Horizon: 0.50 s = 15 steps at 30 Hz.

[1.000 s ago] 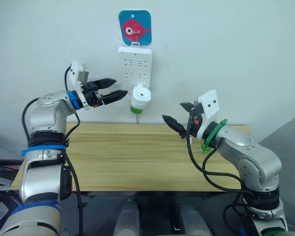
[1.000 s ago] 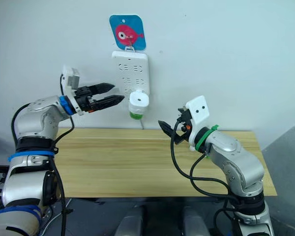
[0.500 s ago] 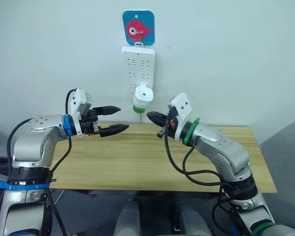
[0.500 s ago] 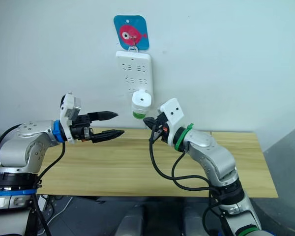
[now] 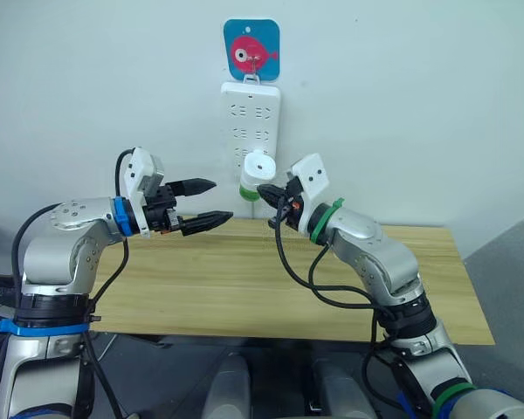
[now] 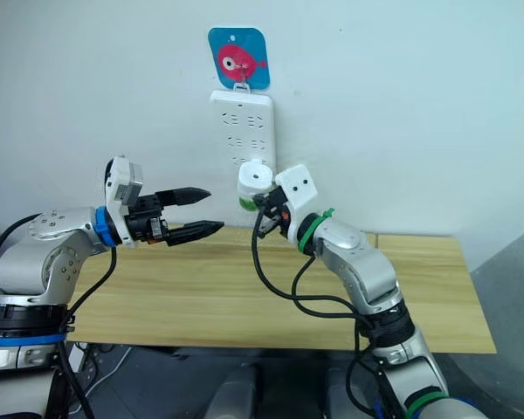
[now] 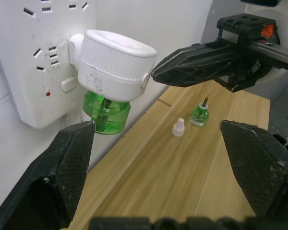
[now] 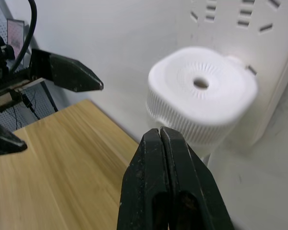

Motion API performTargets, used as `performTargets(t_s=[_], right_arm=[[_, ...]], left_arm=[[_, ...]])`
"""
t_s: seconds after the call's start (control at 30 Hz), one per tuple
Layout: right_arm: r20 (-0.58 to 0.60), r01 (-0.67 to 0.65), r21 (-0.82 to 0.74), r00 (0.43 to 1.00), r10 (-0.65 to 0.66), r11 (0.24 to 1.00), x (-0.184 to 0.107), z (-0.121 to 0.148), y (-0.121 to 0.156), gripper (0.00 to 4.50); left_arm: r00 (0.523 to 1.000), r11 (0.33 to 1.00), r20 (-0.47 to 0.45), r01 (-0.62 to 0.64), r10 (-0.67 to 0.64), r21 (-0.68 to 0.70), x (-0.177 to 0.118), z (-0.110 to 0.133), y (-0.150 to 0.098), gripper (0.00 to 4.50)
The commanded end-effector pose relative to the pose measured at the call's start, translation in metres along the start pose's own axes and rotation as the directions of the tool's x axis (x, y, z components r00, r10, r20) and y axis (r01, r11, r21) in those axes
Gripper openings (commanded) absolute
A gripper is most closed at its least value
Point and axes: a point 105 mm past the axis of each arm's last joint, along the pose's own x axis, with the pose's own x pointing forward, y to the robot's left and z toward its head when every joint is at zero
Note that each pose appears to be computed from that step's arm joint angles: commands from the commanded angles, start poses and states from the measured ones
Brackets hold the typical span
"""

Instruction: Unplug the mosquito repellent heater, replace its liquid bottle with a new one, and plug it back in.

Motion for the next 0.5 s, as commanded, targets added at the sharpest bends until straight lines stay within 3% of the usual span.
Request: performTargets(t_s=[0.03, 0.5], right_arm=[[0.042, -0.001, -0.031, 0.999, 0.002, 1.000, 0.0027, 0.0114, 0.0018, 0.02], [0.022, -0.014, -0.029, 1.000, 0.014, 0.999, 0.0051, 0.0068, 0.0050, 0.02]], left_arm=[[1.000, 0.999, 0.027, 0.004, -0.005, 0.040, 0.0008, 0.0110, 0.0017, 4.50], [1.000, 0.999, 0.023, 0.001, -0.002, 0.040, 0.0002, 0.0101, 0.0033, 4.50]])
